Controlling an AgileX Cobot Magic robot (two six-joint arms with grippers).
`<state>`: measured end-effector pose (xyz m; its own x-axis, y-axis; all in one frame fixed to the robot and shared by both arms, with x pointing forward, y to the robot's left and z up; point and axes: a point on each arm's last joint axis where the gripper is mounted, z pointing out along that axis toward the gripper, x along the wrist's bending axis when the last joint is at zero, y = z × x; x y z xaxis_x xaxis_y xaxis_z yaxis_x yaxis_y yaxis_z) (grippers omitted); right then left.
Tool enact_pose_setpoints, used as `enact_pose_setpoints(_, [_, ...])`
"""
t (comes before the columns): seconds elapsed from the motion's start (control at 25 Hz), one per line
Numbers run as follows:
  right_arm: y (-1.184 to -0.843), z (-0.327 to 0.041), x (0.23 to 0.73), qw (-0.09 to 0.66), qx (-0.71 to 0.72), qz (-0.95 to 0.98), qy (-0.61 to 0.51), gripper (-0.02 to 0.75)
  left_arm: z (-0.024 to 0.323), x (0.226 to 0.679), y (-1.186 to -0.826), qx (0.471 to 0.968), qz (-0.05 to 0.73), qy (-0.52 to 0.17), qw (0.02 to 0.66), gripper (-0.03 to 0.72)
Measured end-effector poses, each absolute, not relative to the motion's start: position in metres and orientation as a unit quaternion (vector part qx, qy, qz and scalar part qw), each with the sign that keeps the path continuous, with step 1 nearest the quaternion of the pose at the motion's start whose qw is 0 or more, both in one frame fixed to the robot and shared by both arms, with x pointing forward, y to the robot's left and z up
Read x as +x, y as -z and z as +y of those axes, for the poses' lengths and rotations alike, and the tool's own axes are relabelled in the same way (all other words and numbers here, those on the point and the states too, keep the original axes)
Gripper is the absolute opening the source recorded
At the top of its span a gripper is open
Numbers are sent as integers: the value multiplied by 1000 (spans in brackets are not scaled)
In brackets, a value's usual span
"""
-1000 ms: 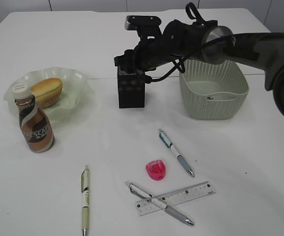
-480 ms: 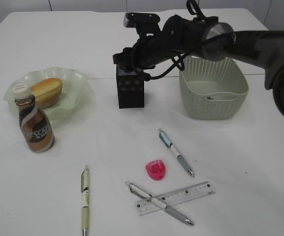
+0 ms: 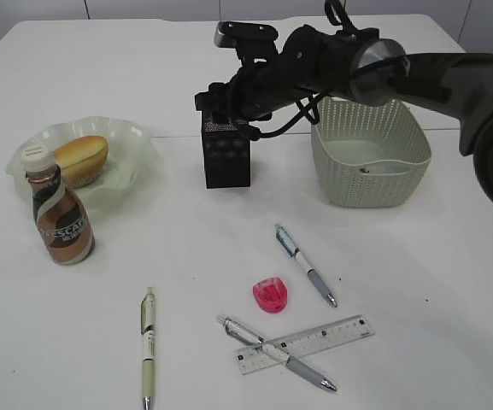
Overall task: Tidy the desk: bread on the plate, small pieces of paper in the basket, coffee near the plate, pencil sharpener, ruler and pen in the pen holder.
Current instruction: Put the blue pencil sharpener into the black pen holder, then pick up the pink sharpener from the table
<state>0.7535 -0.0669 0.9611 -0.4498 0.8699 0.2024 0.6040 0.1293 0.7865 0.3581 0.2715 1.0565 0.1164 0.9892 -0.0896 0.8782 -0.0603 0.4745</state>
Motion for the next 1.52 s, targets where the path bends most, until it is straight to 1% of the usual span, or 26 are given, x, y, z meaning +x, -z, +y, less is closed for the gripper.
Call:
enact_pose_setpoints(0.16, [-965,-66,752,142,498,744,-422,439,272,358,-1056,717,652,-132,212,388])
enact_pose_setpoints(0.24, [-974,-64,751,133,491,752,-419,440,272,358,-1056,717,651,-133,210,388])
enact_pose_setpoints(0.44, [-1013,-62,745,118,460,779,-410,439,273,358,-1056,718,650,-138,207,388])
enact_pose_setpoints(0.56, [-1042,-63,739,114,438,794,-406,439,273,359,-1056,719,649,-139,206,388])
enact_pose_setpoints(0.68, [-1062,-67,729,108,421,816,-380,439,273,359,-1056,718,650,-140,206,388])
enact_pose_setpoints(0.76, [-1069,-70,722,98,415,831,-357,439,273,359,-1056,718,650,-140,206,388])
enact_pose_setpoints(0.92, [-1067,-74,715,82,413,850,-318,439,273,359,-1056,718,650,-140,206,388])
enact_pose_setpoints(1.32, [-1065,-82,718,98,467,830,-288,439,272,358,-1056,716,652,-133,210,388])
enact_pose_setpoints(1.52, [-1074,-90,707,99,482,829,-267,439,272,358,-1056,716,652,-132,211,388])
